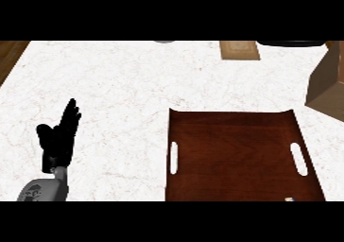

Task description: Pick the pear from the tray and place it in the cardboard box

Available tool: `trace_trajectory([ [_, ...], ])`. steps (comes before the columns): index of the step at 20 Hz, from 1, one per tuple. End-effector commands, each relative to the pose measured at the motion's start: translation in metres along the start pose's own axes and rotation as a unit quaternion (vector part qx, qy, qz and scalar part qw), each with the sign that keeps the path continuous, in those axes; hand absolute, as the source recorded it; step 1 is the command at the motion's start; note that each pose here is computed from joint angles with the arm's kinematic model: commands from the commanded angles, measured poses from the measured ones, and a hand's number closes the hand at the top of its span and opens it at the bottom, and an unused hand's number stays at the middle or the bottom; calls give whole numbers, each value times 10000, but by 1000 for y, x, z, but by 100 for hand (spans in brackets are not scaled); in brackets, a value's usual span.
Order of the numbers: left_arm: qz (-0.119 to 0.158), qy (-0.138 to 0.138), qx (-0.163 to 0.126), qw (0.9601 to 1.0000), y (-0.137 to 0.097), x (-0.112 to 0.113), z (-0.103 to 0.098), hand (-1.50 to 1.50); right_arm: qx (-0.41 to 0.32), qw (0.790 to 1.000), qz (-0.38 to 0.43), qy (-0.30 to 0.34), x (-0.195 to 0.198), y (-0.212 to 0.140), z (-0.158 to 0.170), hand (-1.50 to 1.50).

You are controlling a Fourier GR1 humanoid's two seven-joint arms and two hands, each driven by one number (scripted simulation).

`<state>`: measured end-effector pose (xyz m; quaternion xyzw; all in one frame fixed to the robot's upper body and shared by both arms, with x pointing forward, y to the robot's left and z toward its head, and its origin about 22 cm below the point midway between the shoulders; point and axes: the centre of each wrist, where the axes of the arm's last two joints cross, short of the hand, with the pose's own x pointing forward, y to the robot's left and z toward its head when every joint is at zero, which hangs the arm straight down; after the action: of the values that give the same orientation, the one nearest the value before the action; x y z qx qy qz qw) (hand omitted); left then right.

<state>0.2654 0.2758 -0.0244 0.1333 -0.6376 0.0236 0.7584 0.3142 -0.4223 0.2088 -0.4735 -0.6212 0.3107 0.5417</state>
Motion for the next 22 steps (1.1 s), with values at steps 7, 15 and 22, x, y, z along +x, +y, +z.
trace_trajectory([
  [7, -52, -51, -114, 9999, -2, 9, 1, 0, 158, 9971, -20, 740, -63, 55, -34, 150],
  [15, 24, -41, -93, 9999, -5, -7, -2, 0, 223, 9878, -1488, 401, -83, 75, -34, -150],
  [22, -29, -21, -95, 9999, -19, -3, 2, 0, -172, 9411, -3376, -117, -93, 56, -36, -150],
])
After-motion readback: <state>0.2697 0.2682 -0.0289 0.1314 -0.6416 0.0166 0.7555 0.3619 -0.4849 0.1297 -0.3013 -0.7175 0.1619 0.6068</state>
